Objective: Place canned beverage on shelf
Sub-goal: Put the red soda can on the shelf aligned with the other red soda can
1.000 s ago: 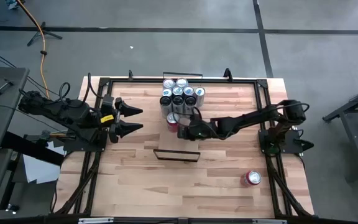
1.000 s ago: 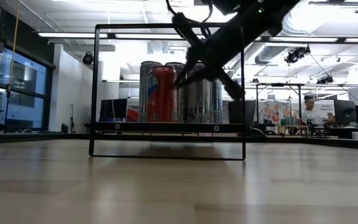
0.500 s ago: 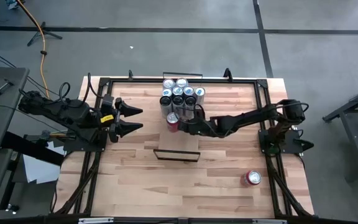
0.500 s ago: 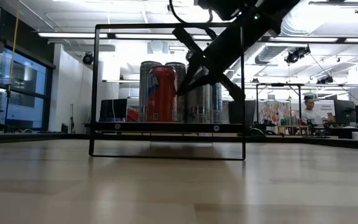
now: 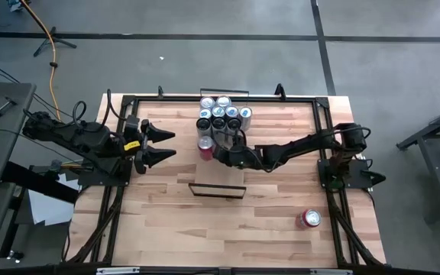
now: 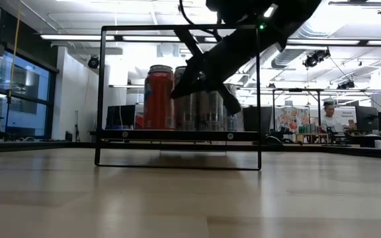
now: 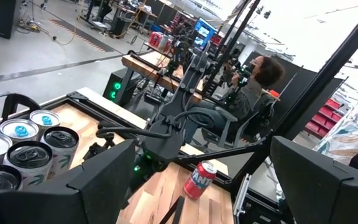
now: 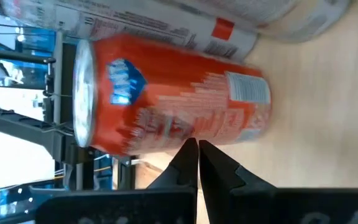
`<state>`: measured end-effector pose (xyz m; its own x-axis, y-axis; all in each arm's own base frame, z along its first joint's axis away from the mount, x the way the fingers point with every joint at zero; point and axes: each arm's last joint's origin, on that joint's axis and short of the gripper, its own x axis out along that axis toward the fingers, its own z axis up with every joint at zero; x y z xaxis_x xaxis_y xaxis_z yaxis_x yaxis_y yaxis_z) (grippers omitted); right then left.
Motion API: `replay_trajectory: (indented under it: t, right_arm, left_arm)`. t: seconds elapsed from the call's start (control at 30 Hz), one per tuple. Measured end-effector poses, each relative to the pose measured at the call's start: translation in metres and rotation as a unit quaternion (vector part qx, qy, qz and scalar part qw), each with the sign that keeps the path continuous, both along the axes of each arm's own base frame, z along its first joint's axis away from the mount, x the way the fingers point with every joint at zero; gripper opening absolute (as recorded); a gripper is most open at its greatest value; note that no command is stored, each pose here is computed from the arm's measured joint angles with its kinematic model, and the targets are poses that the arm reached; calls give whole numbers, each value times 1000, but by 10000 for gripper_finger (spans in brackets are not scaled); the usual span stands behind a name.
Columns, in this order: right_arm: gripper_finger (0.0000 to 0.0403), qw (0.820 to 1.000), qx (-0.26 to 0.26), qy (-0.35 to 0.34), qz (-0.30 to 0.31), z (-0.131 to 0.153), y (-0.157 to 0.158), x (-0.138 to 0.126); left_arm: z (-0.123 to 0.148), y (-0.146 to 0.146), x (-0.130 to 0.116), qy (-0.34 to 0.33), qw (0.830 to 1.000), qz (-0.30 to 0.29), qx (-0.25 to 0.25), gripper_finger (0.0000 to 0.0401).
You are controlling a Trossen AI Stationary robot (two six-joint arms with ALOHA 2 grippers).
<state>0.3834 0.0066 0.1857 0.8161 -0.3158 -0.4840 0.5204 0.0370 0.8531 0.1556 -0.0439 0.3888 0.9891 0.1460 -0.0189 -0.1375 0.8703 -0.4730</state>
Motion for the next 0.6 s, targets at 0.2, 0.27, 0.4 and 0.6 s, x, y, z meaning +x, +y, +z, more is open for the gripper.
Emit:
replay_trajectory:
  t: [0.2, 0.27, 0.4, 0.6]
  right_arm:
    - [0, 1000, 2, 2, -6, -1, -1, 0]
    - [0, 1000, 2, -3, -6, 0, -2, 0]
    - [0, 1000, 1, -6, -10, 0, -4, 1]
    - [0, 1000, -6, -15, -8, 2, -7, 2]
  left_arm:
    - [0, 0, 0, 0, 1000, 0, 1, 333]
    - [0, 0, 0, 1, 1000, 0, 1, 333]
    - [0, 0, 0, 1, 1000, 0, 6, 333]
    - [0, 0, 0, 2, 1000, 0, 9, 333]
